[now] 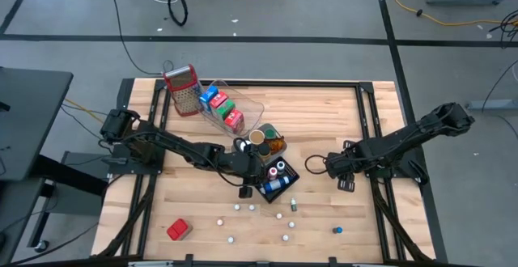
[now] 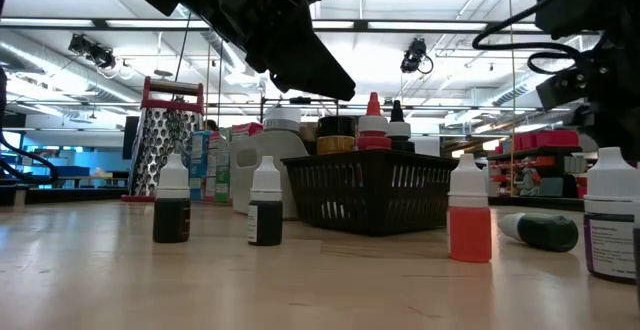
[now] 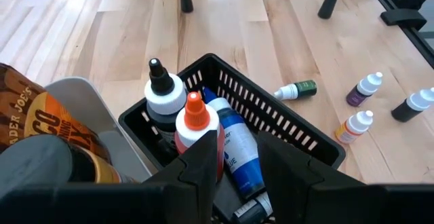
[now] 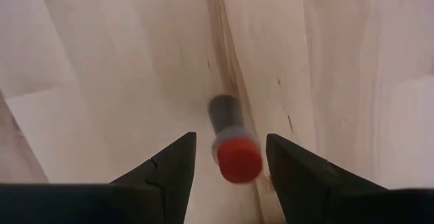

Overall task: Pick & Place Kitchen Items
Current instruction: Put the orange black food coloring into the black bin

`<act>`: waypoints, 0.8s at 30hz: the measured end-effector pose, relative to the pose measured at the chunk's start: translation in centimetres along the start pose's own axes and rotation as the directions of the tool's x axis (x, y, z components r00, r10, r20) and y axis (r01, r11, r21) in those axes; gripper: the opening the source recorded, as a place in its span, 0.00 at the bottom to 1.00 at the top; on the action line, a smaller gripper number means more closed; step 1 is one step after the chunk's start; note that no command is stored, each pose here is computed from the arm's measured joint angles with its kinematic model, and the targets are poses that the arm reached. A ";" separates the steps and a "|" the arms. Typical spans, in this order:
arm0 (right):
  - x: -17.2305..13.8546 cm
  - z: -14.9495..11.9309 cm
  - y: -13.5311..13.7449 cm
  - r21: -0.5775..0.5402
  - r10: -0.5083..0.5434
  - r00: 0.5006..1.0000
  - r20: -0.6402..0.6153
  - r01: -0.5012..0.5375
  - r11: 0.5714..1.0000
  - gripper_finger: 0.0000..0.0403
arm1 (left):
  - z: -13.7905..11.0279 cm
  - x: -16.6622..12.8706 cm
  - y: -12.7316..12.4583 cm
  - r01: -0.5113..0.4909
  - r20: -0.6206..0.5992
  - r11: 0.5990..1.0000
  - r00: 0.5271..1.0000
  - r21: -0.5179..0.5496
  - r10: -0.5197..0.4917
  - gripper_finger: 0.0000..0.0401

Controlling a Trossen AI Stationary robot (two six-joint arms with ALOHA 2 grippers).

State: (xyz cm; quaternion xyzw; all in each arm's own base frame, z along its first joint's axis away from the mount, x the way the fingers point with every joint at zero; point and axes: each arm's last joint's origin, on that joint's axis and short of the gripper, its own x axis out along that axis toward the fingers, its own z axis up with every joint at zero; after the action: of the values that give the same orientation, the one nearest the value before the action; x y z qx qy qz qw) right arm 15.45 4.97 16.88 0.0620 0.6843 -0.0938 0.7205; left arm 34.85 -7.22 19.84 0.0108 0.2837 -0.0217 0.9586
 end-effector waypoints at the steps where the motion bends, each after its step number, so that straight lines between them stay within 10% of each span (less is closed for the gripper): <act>1: 0.0 0.1 0.1 0.001 0.007 1.000 0.011 -0.007 1.000 0.47 | 0.0 0.0 0.0 0.000 0.000 1.000 1.000 0.000 0.000 0.29; 24: -0.5 0.8 0.7 0.005 0.104 0.994 0.039 -0.104 0.995 0.20 | 0.0 0.0 0.0 0.000 -0.001 1.000 1.000 0.000 0.000 0.29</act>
State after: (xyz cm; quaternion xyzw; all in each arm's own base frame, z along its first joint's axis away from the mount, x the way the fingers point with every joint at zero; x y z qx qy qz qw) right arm 16.34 5.47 17.40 0.0984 0.6656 -0.0597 0.7374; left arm 34.85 -7.22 19.83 0.0108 0.2843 -0.0216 0.9584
